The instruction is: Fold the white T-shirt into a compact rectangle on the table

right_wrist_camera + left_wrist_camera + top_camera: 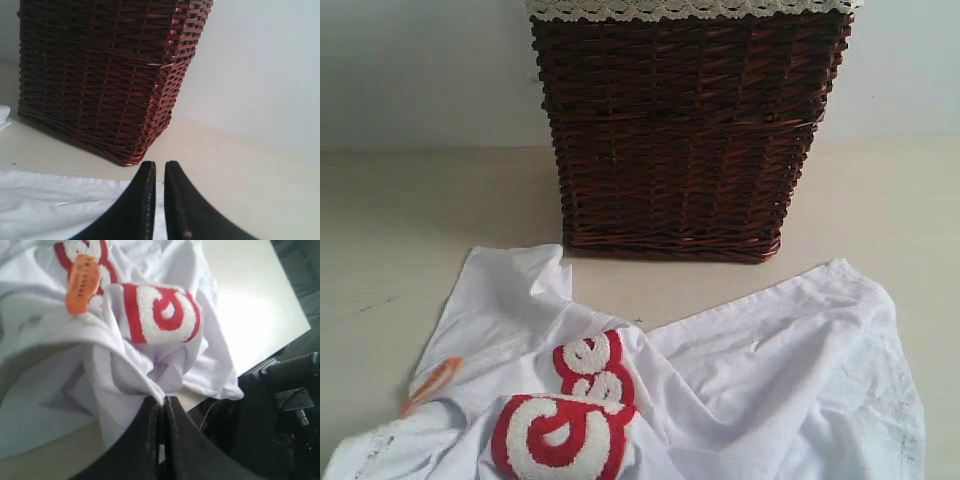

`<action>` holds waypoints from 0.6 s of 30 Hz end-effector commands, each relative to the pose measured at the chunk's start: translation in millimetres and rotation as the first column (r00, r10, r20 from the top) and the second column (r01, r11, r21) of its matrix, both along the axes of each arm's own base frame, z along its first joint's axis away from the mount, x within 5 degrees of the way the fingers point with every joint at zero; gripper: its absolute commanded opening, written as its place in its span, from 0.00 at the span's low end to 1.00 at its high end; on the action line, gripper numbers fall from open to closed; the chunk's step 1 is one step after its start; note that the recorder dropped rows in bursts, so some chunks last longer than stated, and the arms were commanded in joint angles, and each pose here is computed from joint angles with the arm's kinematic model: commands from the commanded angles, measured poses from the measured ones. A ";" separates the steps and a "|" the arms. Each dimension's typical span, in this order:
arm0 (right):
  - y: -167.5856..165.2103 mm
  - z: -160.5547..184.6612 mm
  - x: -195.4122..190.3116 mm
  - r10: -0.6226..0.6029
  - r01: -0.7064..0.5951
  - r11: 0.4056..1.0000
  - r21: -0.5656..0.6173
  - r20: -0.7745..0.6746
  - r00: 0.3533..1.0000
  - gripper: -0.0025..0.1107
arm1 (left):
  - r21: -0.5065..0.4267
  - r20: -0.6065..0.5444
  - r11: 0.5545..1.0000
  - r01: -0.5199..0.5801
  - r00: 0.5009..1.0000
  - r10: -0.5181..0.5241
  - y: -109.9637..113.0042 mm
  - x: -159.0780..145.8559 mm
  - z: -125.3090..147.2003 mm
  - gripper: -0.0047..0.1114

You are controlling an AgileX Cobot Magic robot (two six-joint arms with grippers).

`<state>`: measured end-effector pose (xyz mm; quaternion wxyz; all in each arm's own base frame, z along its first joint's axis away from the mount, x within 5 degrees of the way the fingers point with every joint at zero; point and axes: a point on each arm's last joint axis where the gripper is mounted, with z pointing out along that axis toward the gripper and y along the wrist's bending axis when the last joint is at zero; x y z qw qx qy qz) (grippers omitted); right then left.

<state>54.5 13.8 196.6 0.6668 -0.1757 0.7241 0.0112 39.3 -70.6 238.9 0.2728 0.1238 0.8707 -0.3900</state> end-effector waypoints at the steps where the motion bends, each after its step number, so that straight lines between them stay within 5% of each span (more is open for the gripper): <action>1: -0.4 -0.7 -0.2 -0.005 0.005 1.000 0.001 0.007 1.000 0.10 | -0.109 0.159 0.994 0.008 0.987 0.010 10.7 -22.0 10.9 0.04; 4: -0.4 -0.7 -0.2 -0.005 0.005 1.000 0.001 0.007 1.000 0.10 | -0.208 0.233 0.978 -0.005 0.971 0.055 20.1 -39.1 15.8 0.04; 9: -0.4 -0.7 -0.2 -0.005 0.005 1.000 0.001 0.007 1.000 0.10 | -0.222 0.221 0.975 0.017 0.975 0.033 22.1 -47.8 13.8 0.06; 12: -0.4 -0.7 -0.2 -0.005 0.005 1.000 0.001 0.007 1.000 0.10 | -0.231 0.209 0.973 0.011 0.977 0.038 22.1 -47.9 13.9 0.22; 15: -0.4 -0.7 -0.2 -0.005 0.005 1.000 0.001 0.007 1.000 0.10 | -0.247 0.208 0.969 -0.004 0.976 0.057 22.3 -46.7 15.2 0.50; 18: -0.4 -0.7 -0.2 -0.005 0.005 1.000 0.001 0.007 1.000 0.10 | -0.260 0.249 0.965 -0.040 0.962 0.107 24.2 -41.9 17.6 0.53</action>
